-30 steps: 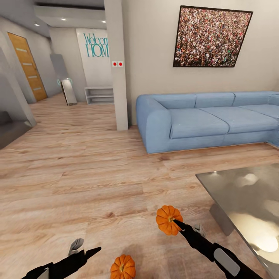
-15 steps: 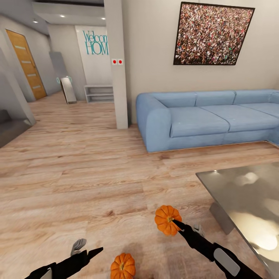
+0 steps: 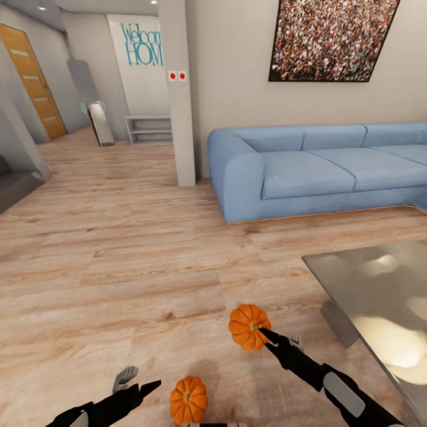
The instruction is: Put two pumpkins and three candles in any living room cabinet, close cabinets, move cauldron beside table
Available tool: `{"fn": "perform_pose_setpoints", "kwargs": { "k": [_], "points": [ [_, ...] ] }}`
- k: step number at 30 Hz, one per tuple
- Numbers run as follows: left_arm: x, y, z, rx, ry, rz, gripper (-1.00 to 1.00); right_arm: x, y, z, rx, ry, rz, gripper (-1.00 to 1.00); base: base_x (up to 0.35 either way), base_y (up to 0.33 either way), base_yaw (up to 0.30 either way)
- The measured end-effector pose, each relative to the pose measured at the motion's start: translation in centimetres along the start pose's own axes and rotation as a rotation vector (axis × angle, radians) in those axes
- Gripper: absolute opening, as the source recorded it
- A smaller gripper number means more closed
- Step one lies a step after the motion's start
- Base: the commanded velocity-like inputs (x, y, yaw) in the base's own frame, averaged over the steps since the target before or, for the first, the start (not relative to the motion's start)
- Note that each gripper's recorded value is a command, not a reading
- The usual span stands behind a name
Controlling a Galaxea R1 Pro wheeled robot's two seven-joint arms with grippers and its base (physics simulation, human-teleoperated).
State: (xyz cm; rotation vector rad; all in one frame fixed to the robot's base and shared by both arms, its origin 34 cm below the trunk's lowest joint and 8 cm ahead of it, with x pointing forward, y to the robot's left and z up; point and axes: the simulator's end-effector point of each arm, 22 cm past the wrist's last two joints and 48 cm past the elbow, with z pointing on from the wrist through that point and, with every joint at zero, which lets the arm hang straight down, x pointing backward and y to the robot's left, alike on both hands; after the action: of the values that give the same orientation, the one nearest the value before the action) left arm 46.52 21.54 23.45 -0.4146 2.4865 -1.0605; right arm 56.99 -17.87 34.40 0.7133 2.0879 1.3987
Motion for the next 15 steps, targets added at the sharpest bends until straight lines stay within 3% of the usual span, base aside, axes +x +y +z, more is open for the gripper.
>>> {"fn": "perform_pose_setpoints", "kwargs": {
  "k": [9, 15],
  "points": [
    [2.1, 2.0, 1.5, -0.092, 0.034, -0.019, 1.0, 0.6, -1.3, 0.2, -0.001, 0.009, 0.023, -1.0, 0.0, 0.0, 0.0],
    [2.4, 2.6, 2.4, -0.118, 0.014, 0.014, 1.0, 1.0, -2.5, 0.3, 0.016, 0.016, 0.04, -1.0, 0.0, 0.0, 0.0]
  ]
}}
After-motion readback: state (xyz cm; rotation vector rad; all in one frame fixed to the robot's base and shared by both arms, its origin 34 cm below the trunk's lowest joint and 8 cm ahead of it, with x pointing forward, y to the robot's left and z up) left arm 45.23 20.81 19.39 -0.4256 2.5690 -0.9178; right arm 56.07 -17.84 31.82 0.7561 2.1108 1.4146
